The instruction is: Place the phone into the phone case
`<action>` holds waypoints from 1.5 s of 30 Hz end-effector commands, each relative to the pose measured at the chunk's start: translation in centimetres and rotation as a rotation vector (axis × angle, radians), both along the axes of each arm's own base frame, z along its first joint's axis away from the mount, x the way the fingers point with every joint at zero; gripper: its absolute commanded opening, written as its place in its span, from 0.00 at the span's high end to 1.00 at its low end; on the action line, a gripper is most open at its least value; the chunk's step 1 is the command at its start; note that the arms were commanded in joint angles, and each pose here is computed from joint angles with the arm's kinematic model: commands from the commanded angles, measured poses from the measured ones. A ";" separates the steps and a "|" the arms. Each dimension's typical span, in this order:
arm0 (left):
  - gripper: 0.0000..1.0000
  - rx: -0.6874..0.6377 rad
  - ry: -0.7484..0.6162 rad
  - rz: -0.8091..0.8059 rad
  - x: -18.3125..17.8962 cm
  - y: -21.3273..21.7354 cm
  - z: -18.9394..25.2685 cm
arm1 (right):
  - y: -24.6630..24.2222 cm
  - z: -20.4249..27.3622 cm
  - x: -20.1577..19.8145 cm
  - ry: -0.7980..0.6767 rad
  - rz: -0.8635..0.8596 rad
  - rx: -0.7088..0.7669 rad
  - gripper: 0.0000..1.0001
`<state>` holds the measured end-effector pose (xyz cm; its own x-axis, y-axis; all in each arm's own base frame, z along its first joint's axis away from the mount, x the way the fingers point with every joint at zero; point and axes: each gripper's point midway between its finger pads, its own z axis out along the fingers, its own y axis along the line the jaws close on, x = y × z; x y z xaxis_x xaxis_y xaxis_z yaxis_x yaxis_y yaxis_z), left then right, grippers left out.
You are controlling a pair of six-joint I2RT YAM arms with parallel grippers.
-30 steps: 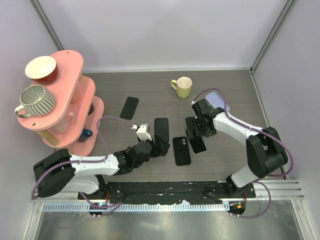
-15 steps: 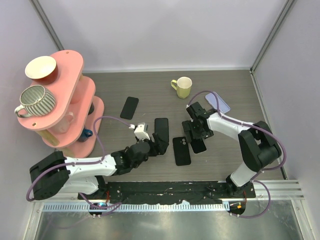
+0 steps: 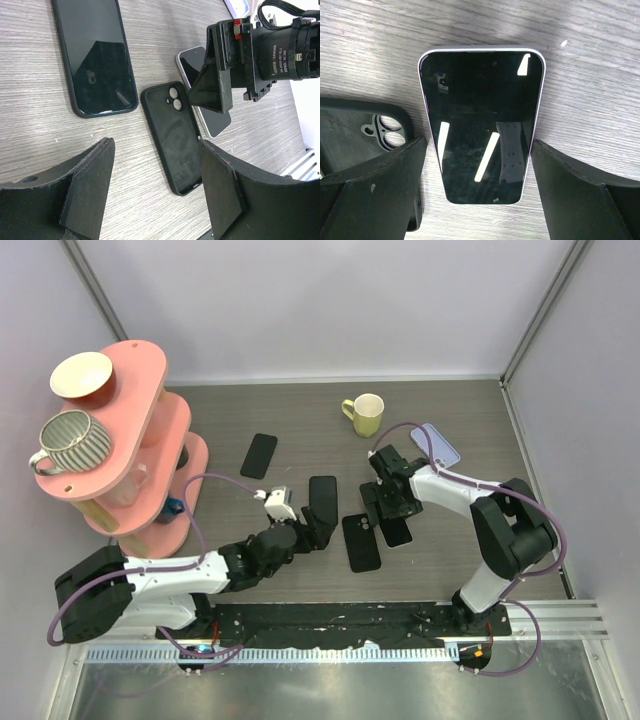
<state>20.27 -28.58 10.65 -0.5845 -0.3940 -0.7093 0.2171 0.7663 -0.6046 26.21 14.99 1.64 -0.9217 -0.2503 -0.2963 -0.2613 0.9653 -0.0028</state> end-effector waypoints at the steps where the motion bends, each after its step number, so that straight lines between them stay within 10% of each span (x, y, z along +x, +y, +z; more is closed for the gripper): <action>1: 0.29 -0.013 -0.043 0.043 0.7 0.6 1.1 | 0.5 1.1 1.3 -0.076 0.024 0.001 0.08; 45: 0.28 -0.007 -0.051 0.047 0.6 1.0 1.4 | -0.6 4.3 0.9 -0.052 -0.061 0.015 0.43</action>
